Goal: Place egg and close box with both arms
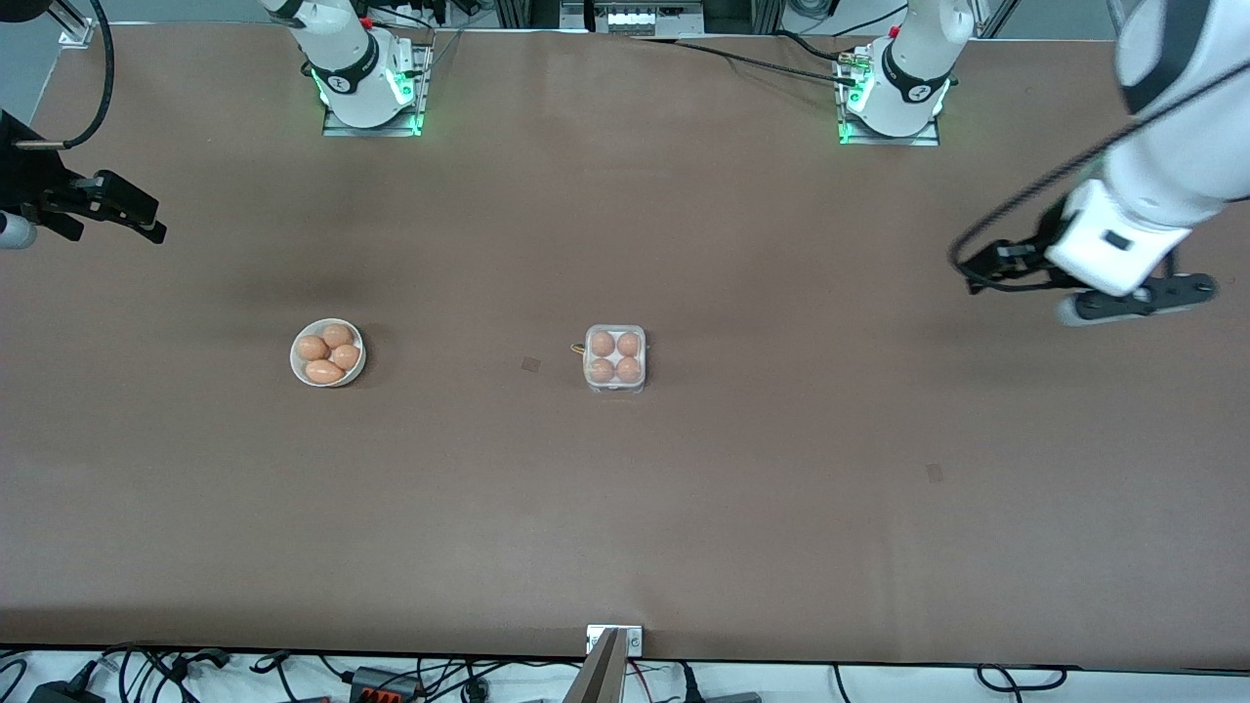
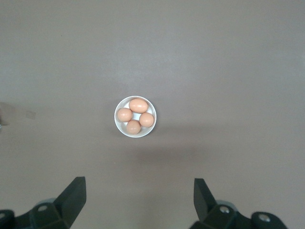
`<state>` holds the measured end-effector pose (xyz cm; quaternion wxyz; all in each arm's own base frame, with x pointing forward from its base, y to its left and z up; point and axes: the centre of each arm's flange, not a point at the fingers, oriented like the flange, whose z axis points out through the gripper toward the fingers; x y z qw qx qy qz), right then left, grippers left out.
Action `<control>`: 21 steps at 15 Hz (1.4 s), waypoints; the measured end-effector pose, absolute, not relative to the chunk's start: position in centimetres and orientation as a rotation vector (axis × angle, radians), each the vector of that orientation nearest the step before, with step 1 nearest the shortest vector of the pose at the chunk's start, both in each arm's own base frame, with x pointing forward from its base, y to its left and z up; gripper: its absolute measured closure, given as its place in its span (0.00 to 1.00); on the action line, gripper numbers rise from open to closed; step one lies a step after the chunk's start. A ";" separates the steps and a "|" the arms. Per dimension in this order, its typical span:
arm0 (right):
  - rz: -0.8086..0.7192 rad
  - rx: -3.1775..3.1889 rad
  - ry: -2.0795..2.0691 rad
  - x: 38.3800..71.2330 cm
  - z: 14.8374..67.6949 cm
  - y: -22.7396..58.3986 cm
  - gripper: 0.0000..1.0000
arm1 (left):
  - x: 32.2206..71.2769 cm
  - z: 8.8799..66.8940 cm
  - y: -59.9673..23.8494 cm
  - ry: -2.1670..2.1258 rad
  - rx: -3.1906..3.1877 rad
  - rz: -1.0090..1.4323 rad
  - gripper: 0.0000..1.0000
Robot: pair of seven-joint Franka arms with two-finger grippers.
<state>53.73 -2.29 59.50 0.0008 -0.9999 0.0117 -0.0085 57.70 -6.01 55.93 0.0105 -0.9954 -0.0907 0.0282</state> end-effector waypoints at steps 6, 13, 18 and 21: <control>-0.024 -3.140 0.037 53.7 59.5 -2.3 0.00 | 57.4 56.2 -7.7 -0.258 -3.113 0.082 0.00; -0.006 -3.139 0.036 53.6 59.1 -2.3 0.00 | 57.7 57.3 -7.1 -0.277 -3.117 0.045 0.00; 0.004 -3.140 0.032 53.6 59.1 -2.3 0.00 | 57.7 57.3 -6.9 -0.281 -3.117 0.043 0.00; 0.002 -3.140 0.032 53.5 59.2 -2.3 0.00 | 57.7 57.3 -7.0 -0.280 -3.118 0.043 0.00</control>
